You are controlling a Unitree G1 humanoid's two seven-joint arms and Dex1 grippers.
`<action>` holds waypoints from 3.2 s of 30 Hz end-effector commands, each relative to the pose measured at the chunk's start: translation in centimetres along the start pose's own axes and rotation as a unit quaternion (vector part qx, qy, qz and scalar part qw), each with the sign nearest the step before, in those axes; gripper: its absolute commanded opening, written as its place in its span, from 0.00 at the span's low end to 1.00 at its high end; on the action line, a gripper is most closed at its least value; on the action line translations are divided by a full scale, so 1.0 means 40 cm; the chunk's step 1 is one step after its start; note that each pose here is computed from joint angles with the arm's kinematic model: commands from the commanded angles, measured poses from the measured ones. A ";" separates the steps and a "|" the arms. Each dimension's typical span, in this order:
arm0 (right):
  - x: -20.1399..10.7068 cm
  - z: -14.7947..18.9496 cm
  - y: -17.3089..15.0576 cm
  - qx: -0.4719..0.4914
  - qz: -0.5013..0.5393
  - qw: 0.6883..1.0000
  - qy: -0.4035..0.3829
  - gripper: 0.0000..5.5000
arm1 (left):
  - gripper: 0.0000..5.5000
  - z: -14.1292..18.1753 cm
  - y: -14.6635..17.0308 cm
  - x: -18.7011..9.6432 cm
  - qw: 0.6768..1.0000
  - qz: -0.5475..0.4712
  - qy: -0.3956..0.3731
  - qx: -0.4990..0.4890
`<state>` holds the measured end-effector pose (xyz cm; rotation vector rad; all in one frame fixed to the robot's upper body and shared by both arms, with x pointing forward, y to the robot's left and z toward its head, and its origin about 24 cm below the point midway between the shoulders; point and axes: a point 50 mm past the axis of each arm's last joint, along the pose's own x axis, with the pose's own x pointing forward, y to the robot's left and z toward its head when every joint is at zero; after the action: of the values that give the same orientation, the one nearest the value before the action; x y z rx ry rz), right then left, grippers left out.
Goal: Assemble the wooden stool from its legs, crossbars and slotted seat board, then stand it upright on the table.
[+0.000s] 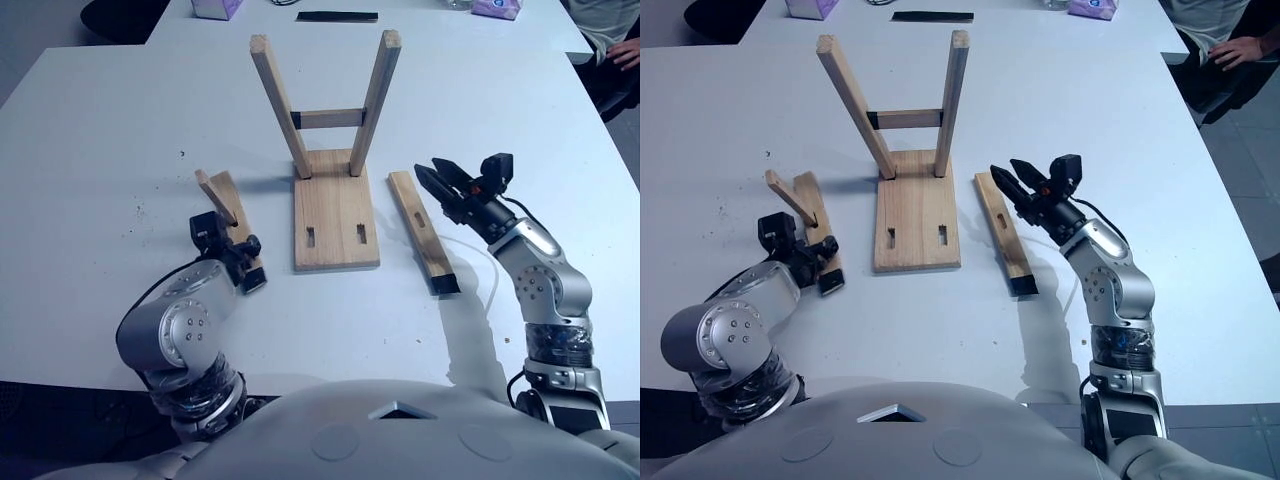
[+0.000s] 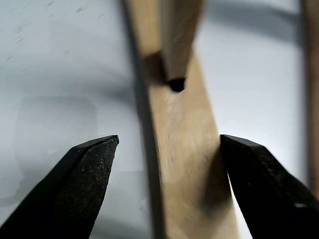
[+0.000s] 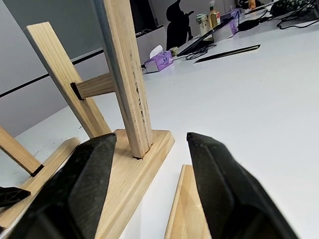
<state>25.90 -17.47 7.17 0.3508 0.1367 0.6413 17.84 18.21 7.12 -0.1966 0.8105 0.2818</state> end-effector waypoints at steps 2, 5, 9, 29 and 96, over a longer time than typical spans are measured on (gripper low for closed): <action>0.050 -0.005 0.022 -0.002 0.038 0.999 0.001 0.48 | 0.68 -0.082 -0.026 -0.010 0.996 -0.020 0.066 -0.063; 0.064 -0.014 0.041 0.006 0.043 0.999 -0.009 0.48 | 0.68 -0.100 -0.016 -0.011 0.995 -0.016 0.080 -0.065; 0.064 -0.034 0.059 0.024 0.037 0.999 -0.017 0.48 | 0.60 -0.098 -0.002 -0.009 0.996 -0.013 0.077 -0.049; -0.009 0.054 0.060 -0.011 -0.088 0.992 -0.089 0.48 | 0.37 0.078 0.012 0.032 0.986 -0.125 -0.039 0.106; 0.094 0.495 0.231 -0.069 0.504 0.859 0.054 0.36 | 0.37 0.259 -0.092 -0.100 0.587 -0.738 -0.221 0.250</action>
<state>28.63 -13.78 29.20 0.2207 -0.0072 1.7020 23.37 16.81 17.24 -0.2203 -0.0249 -1.4576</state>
